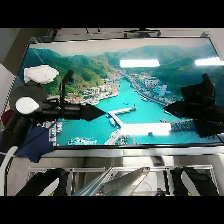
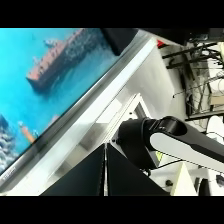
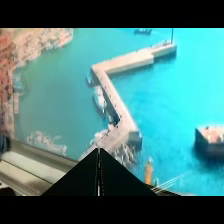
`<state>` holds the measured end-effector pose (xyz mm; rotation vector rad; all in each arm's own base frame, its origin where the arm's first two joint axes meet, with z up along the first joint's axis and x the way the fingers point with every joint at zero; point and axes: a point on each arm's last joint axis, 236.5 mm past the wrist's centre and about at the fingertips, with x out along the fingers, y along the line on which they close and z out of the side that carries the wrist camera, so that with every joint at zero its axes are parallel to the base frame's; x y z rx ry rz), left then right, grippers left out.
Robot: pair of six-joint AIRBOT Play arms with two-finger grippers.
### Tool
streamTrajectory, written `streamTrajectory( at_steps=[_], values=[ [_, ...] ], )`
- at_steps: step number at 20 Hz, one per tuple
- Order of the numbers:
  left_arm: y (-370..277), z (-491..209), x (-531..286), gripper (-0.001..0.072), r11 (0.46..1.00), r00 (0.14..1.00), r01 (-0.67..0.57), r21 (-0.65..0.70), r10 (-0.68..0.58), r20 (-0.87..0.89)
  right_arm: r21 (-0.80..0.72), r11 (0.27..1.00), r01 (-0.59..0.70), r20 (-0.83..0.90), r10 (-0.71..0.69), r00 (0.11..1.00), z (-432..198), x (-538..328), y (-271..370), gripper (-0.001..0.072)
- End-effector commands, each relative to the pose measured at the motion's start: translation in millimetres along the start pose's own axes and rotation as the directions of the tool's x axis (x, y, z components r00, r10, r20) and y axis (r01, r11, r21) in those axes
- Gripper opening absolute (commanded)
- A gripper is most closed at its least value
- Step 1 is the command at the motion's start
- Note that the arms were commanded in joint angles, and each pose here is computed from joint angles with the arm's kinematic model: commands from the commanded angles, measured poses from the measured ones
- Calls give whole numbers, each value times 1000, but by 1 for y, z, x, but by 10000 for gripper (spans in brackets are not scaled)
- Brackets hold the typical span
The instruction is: Fold the shirts.
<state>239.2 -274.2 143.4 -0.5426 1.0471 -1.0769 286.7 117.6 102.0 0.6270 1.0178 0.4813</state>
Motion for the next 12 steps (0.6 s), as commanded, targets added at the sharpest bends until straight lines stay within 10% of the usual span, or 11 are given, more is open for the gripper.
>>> streamTrajectory(
  at_steps=[1, 12],
  values=[
    [10, -26, 8, 18, 999, 999, -36, -29, 36, 13, -7, 1000, -18, -16, 18, 1000, -13, 10, 3, 27],
    [1, -16, -1, 18, 999, 996, -46, 9, 45, 80, -7, 1000, -18, -16, 18, 1000, -13, 10, 3, 26]
  ],
)
